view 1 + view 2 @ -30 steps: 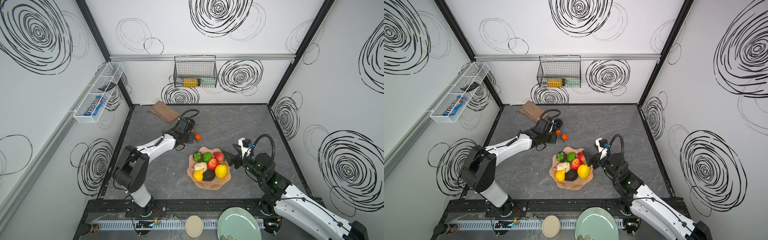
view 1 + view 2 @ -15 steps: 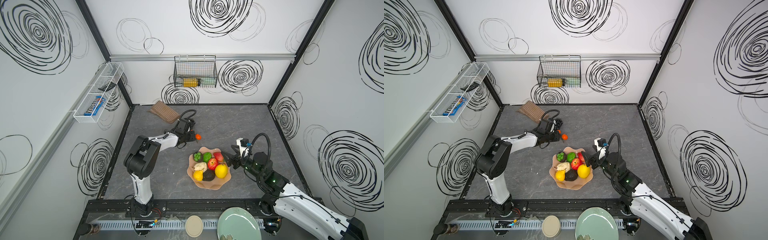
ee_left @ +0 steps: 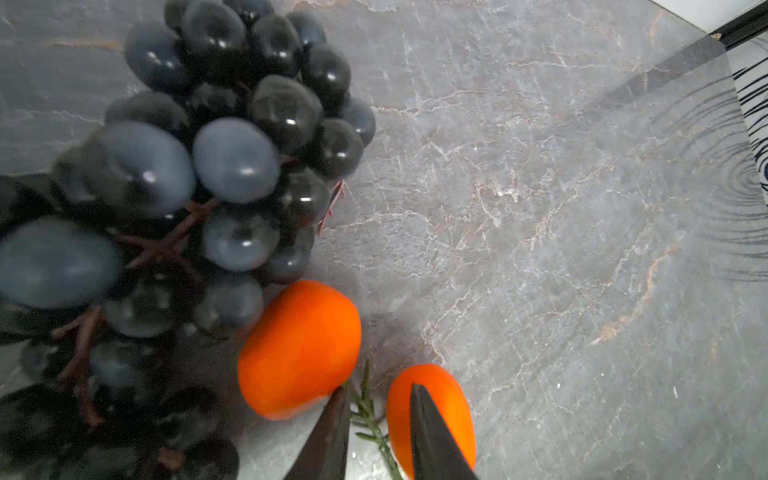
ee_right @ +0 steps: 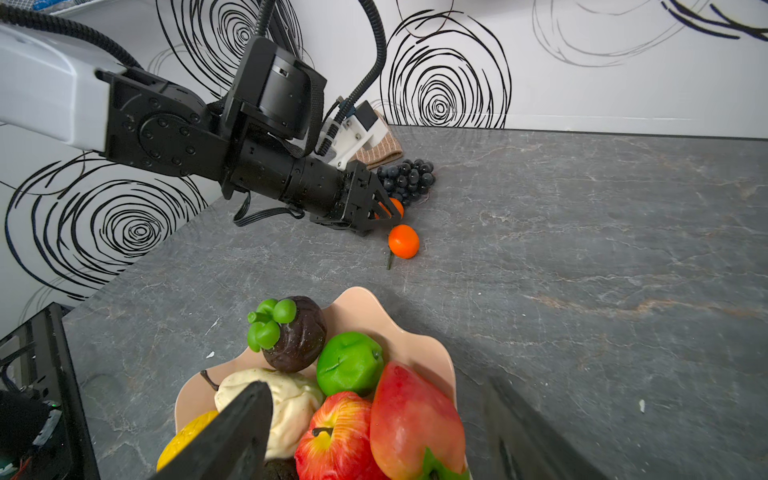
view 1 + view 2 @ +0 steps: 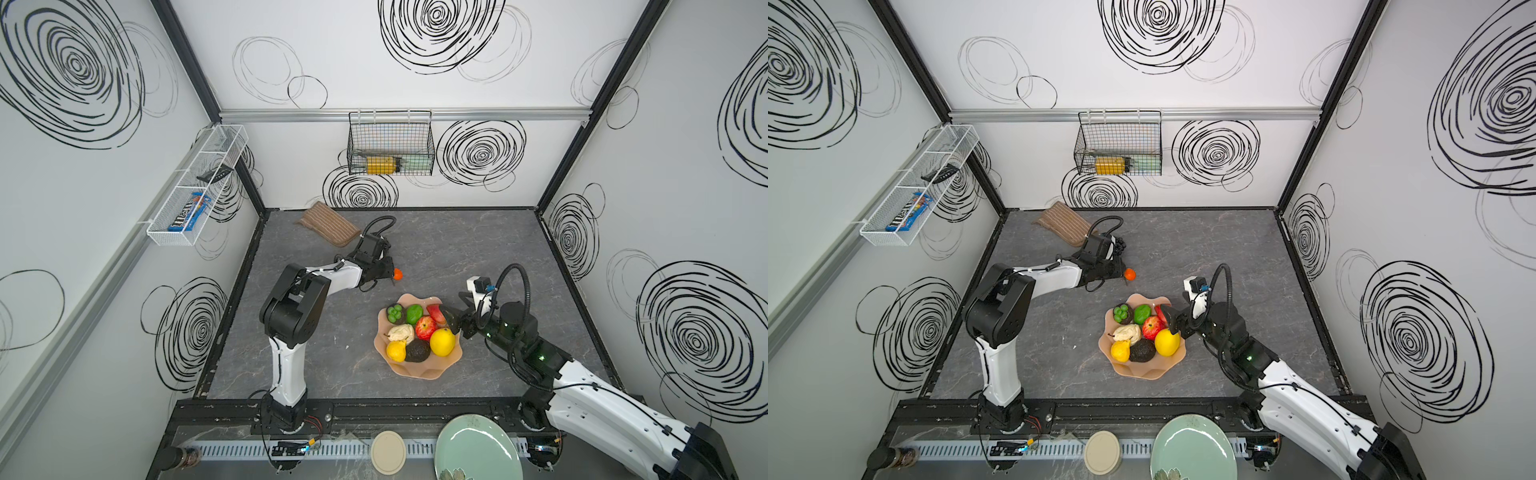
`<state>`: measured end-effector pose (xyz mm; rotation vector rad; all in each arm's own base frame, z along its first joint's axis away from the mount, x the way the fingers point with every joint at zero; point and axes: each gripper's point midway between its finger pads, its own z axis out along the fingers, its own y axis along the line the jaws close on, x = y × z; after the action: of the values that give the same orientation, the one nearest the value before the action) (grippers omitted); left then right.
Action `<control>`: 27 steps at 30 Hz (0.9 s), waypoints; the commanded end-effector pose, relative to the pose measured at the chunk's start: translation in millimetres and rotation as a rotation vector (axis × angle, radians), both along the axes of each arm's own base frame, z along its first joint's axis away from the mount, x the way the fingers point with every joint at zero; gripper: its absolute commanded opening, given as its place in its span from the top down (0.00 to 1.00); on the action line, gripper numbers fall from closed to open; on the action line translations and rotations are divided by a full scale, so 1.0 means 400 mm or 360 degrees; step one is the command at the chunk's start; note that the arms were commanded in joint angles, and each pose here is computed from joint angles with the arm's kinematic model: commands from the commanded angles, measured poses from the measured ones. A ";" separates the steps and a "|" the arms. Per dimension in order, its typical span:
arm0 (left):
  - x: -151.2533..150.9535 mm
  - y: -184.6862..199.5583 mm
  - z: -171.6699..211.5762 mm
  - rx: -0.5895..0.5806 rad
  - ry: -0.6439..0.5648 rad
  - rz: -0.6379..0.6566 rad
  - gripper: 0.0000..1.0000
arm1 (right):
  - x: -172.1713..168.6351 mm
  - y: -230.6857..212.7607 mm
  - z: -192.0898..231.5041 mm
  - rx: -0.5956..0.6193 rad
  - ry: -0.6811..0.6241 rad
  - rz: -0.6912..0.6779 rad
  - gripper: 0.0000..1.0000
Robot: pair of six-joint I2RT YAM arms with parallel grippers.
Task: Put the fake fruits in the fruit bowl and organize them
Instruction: 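Lower the left gripper around the kumquat farther from the grapes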
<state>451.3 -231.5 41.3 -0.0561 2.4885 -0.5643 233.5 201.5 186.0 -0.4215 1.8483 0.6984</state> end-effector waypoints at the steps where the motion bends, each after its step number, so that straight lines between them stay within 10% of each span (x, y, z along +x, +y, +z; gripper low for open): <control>1: 0.030 0.006 0.006 0.0002 -0.0036 0.0045 0.72 | 0.002 0.003 0.012 0.0048 -0.0030 0.0007 0.17; 27: 0.014 0.008 0.118 0.0011 -0.0222 0.0047 0.96 | 0.003 -0.005 0.016 0.0048 -0.0054 -0.0016 0.17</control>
<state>449.9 -224.1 44.9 -0.0723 2.4773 -0.4930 232.5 202.6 185.9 -0.4235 1.8364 0.7118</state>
